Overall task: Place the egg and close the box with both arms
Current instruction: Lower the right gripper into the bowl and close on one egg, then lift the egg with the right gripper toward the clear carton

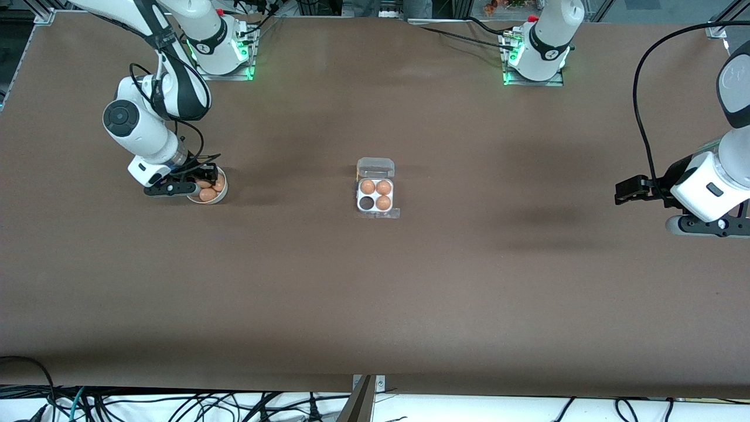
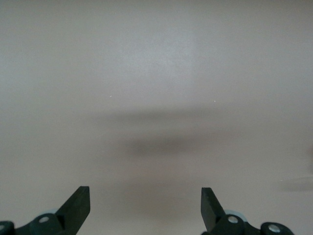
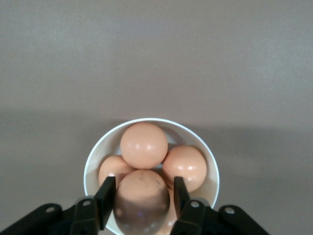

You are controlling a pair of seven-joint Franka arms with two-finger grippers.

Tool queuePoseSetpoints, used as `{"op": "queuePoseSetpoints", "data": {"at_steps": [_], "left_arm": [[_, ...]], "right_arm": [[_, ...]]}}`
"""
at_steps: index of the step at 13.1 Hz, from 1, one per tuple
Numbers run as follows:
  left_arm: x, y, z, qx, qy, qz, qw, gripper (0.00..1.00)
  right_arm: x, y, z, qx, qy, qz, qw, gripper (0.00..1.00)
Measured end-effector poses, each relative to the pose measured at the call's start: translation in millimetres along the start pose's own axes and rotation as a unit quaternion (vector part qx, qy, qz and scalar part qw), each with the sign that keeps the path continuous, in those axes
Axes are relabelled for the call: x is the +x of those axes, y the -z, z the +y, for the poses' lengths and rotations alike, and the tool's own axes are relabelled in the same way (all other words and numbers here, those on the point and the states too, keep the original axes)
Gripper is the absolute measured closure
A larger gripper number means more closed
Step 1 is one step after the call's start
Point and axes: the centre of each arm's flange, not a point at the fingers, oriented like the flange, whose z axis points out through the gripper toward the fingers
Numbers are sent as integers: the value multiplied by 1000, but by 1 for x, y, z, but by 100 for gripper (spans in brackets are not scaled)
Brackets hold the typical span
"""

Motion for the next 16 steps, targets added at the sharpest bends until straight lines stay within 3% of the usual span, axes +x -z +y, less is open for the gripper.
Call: {"op": "queuePoseSetpoints", "data": {"at_steps": [5, 16], "left_arm": [[0, 0, 0, 0, 0, 0, 1000, 0], [0, -1, 0, 0, 0, -1, 1000, 0]], "right_arm": [[0, 0, 0, 0, 1, 0, 1000, 52], [4, 4, 0, 0, 12, 1, 1000, 52]]}}
